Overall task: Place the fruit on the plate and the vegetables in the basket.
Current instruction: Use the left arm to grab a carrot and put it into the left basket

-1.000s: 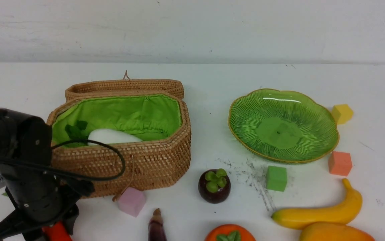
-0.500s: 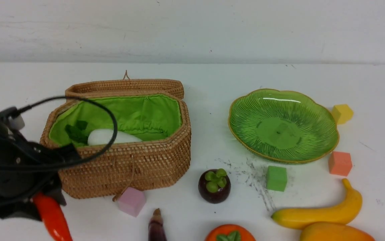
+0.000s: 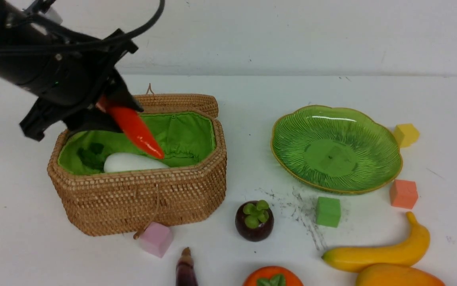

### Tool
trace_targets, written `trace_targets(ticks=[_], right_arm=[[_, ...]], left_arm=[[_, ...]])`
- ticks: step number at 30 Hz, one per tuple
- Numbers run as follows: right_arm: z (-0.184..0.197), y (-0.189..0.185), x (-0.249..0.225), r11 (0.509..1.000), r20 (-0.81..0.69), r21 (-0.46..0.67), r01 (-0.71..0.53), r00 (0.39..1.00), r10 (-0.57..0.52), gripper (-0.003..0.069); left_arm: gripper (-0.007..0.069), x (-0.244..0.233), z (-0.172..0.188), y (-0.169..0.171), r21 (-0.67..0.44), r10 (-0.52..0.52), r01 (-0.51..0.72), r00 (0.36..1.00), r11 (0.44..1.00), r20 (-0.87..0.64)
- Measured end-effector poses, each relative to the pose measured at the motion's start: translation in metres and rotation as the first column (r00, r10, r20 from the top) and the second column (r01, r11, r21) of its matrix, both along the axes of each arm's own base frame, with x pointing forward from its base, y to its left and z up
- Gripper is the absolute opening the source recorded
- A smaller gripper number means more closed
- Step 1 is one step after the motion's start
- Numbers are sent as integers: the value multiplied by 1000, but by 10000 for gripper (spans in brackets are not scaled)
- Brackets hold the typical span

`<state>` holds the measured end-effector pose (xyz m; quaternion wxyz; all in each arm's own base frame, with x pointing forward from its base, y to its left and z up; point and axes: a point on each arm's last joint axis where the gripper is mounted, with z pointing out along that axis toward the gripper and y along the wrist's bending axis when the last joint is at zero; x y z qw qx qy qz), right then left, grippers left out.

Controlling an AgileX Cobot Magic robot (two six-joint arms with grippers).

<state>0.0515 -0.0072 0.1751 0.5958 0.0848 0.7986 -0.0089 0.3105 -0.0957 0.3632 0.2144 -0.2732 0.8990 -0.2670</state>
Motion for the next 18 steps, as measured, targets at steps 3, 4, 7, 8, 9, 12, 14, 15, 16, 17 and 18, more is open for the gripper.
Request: trace_targets(ticks=[3,4,7,8,9,12,14,15,16,17,18], right_arm=[[0,0,0,1000,0,0,0,1000,0,243],[0,0,0,1000,0,0,0,1000,0,243],[0,0,0,1000,0,0,0,1000,0,243],[0,0,0,1000,0,0,0,1000,0,243],[0,0,0,1000,0,0,0,1000,0,243],[0,0,0,1000,0,0,0,1000,0,243],[0,0,0,1000,0,0,0,1000,0,243],[0,0,0,1000,0,0,0,1000,0,243],[0,0,0,1000,0,0,0,1000,0,243],[0,0,0,1000,0,0,0,1000,0,243],[0,0,0,1000,0,0,0,1000,0,243]], left_arm=[[286,30,-19,-7,-13,32,-32,998,999,-45],[286,36,-25,-9,-19,48,-49,997,999,-62],[286,52,-43,-12,-32,95,-99,990,995,-107],[286,54,-46,-12,-34,102,-106,988,994,-115],[286,60,-55,-13,-39,125,-132,982,991,-141],[286,68,-74,-15,-36,155,-165,969,986,-195],[286,70,-79,-16,-32,158,-168,966,985,-207],[286,71,-81,-16,-28,158,-168,964,985,-212],[286,72,-82,-16,-28,159,-168,964,985,-213],[286,72,-83,-16,-26,159,-169,963,985,-215],[286,73,-83,-16,-25,160,-169,964,985,-212]])
